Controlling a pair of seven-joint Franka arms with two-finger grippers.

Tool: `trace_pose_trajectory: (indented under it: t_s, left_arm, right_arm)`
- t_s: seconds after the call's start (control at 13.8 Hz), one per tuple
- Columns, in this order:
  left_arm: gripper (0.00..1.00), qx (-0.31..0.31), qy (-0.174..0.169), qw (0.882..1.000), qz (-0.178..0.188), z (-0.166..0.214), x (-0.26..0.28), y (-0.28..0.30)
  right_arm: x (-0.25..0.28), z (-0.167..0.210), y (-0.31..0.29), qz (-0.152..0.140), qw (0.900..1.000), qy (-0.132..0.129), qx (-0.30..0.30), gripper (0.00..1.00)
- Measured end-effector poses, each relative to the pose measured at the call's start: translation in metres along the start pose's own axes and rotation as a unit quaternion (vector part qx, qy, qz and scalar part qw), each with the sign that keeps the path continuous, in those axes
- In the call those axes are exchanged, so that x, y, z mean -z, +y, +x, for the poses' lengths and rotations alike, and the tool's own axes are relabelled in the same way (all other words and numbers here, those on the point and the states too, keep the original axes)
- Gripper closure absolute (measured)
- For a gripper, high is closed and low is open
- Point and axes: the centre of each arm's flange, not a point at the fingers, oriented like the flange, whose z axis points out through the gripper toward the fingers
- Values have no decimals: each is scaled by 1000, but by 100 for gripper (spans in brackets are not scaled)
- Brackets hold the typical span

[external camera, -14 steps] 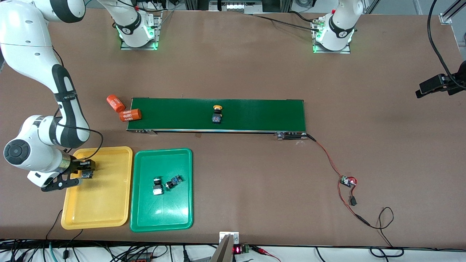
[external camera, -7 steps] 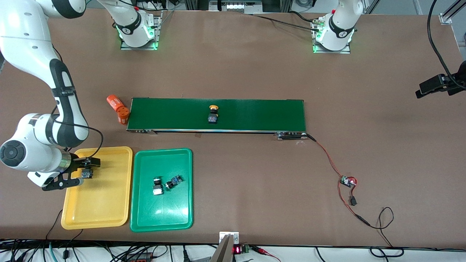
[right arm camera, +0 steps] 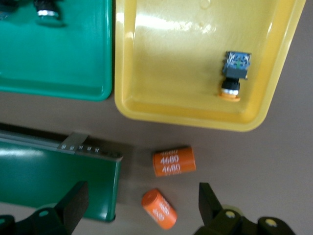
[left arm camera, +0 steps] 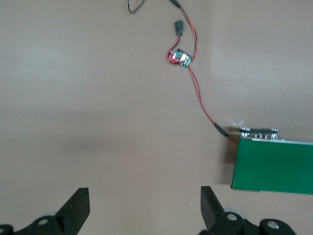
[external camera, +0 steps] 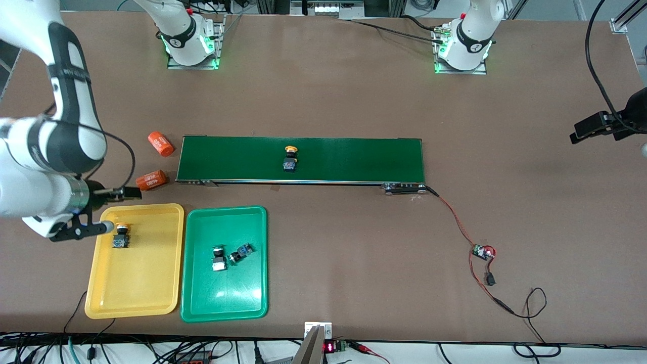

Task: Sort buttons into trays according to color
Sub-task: 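Move the right gripper back to the belt and grasp the yellow button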

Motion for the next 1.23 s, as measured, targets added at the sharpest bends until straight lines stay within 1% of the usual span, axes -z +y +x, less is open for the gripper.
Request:
trace_pose_trajectory:
  t_s: [0.14, 0.36, 0.51, 0.58, 0.8, 0.94, 1.23]
  left_arm:
    - [0, -2, 10, 1000, 0, 1, -7, 3]
    - [0, -4, 11, 1000, 1, -9, -10, 6]
    - [0, -7, 12, 1000, 3, -17, -6, 10]
    - [0, -10, 11, 1000, 3, -21, -5, 14]
    - [0, -12, -11, 1000, 1, -30, -4, 17]
    - [0, -10, -12, 1000, 0, -33, -1, 16]
    - [0, -5, -10, 1000, -1, -34, 1, 11]
  right_arm:
    - [15, -17, -9, 4, 1000, -6, 3, 0]
    - [22, -43, -30, 11, 1000, -10, 3, 0]
    - [20, -62, -37, 11, 1000, -3, -1, 0]
    - [15, -71, -38, 10, 1000, 2, -4, 0]
    - [-13, -100, -48, 7, 1000, 14, -21, 0]
    - [-33, -119, -66, 3, 999, 24, -30, 0]
    - [-59, -146, -102, -6, 997, 31, -68, 0]
